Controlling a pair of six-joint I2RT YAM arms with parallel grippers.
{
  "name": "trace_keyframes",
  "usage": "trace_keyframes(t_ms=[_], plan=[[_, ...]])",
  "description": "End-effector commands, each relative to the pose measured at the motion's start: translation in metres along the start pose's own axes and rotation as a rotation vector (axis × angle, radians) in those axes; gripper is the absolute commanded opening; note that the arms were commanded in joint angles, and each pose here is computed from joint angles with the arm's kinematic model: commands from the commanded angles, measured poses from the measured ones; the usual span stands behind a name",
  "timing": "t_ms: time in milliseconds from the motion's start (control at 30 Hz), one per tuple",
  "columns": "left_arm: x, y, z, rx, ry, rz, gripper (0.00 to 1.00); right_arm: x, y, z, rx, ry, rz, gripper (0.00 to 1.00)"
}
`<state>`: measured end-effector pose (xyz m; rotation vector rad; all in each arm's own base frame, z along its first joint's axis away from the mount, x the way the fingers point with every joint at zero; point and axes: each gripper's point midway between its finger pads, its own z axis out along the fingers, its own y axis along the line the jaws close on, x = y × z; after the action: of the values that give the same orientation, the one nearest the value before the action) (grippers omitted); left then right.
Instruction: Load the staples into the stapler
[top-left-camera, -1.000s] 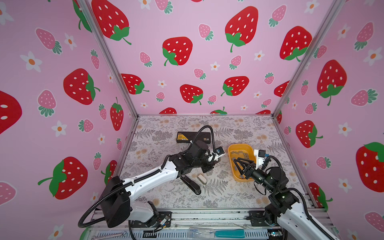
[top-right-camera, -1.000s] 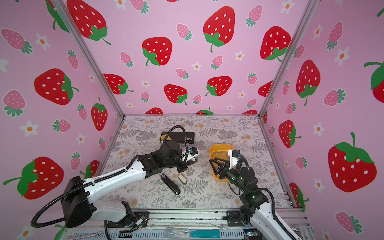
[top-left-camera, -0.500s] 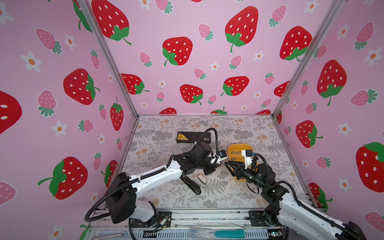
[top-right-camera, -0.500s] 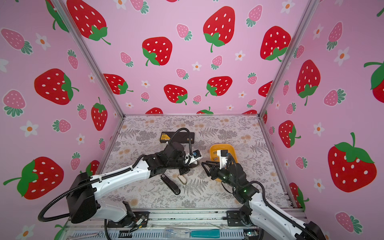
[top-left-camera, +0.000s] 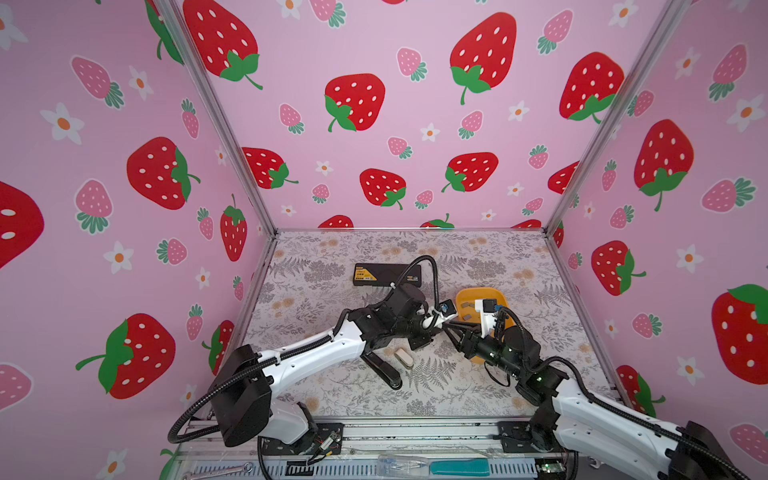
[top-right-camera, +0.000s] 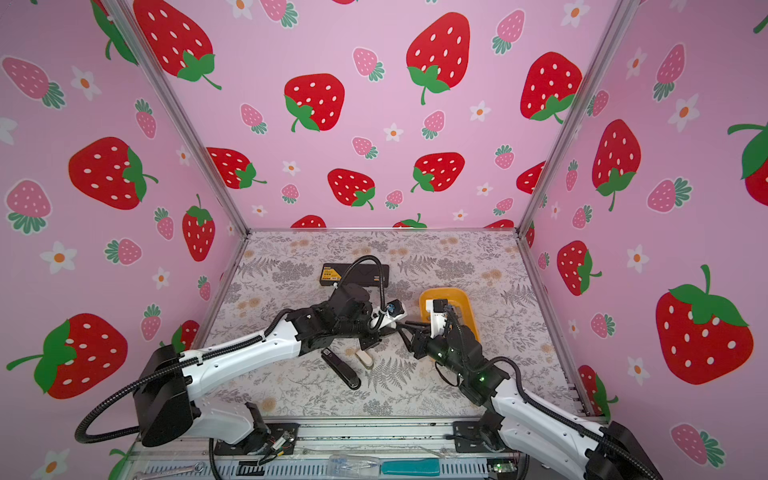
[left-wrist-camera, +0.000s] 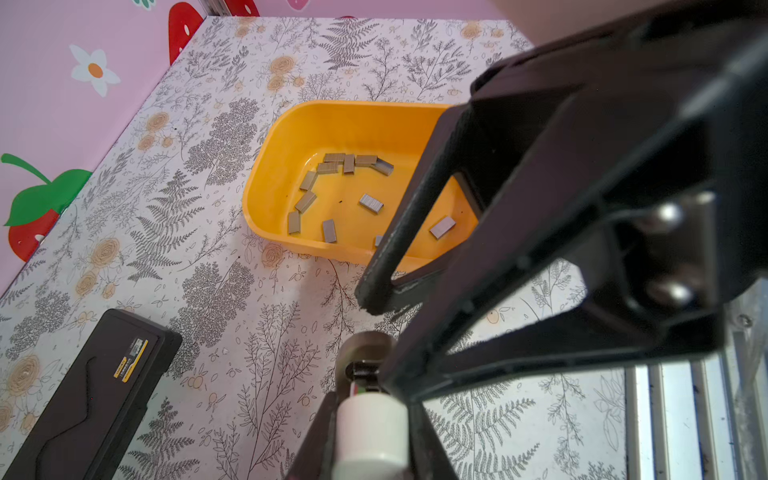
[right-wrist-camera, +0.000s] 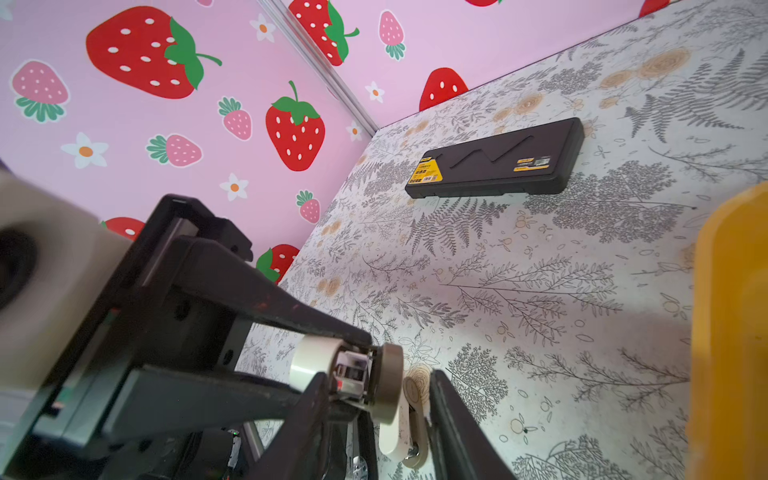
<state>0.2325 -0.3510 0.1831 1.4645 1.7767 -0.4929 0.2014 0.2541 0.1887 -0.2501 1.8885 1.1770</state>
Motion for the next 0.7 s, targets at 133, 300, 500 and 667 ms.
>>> trace_keyframes(t_ms=[133, 300, 500, 667], plan=[[-0.028, -0.003, -0.014, 0.004, -0.071, 0.046, 0.0, -0.01, -0.005, 0.005, 0.044, -0.044, 0.012, 0.37], [-0.033, -0.002, -0.017, -0.004, -0.086, 0.036, 0.0, -0.007, -0.002, 0.01, 0.022, -0.029, 0.011, 0.36], [-0.042, 0.003, -0.027, -0.035, -0.126, 0.013, 0.0, 0.002, -0.01, 0.017, 0.053, 0.005, 0.006, 0.33], [-0.048, 0.002, -0.036, -0.034, -0.158, 0.016, 0.0, 0.005, -0.012, 0.02, 0.056, 0.013, 0.007, 0.31]])
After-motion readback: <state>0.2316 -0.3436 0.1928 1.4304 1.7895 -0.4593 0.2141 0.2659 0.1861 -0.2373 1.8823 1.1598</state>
